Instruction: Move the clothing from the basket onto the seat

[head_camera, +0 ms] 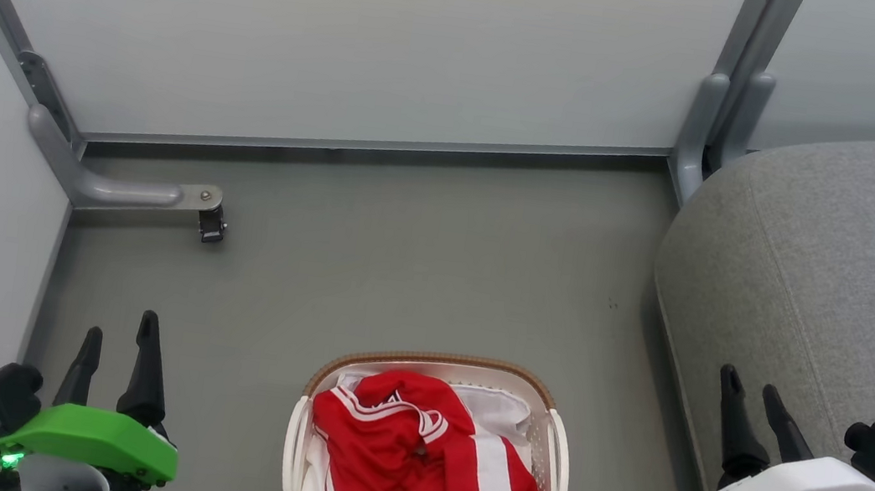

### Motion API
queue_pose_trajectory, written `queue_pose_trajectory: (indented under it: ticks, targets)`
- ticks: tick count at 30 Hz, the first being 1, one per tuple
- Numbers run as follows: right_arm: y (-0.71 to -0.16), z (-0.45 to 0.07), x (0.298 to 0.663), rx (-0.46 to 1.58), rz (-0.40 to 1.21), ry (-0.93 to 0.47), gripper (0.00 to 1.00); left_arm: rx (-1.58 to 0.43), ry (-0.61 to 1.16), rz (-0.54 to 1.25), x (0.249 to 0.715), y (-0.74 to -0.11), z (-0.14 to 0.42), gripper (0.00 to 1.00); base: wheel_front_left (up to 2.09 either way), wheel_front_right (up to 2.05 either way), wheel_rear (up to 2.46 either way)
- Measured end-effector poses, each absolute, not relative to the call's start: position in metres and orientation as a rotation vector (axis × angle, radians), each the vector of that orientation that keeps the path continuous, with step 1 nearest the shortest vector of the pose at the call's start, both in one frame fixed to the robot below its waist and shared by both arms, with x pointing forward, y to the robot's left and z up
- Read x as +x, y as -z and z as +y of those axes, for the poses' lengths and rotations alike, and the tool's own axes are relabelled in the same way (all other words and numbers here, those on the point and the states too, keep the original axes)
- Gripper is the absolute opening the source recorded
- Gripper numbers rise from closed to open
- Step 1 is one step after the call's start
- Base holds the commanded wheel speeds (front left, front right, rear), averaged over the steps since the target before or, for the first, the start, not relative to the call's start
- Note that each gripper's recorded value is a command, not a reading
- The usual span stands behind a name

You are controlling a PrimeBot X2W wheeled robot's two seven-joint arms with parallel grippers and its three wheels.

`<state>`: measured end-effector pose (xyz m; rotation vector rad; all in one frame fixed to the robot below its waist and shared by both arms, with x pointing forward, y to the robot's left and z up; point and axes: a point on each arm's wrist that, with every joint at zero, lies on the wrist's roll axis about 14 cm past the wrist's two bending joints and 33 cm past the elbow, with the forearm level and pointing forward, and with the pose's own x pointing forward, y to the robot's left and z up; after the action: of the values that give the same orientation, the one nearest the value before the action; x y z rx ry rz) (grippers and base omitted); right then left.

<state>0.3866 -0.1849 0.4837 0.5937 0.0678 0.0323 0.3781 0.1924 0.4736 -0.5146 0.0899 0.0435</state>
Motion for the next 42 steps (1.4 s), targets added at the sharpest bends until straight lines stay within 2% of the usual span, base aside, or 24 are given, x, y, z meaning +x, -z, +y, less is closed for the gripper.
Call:
queue_pose_trajectory:
  ticks: [15,42]
  targets:
    - [-0.485,-0.175,0.386,0.398,0.054,-0.081,1.0,-0.336,-0.026,0.095,0.372,-0.467,0.189,1.0,0.0,0.0,0.0]
    - [-0.476,-0.161,0.382,0.185,0.055,-0.145,1.0,-0.156,-0.01,0.079,0.364,-0.462,0.191,1.0,0.0,0.0,0.0]
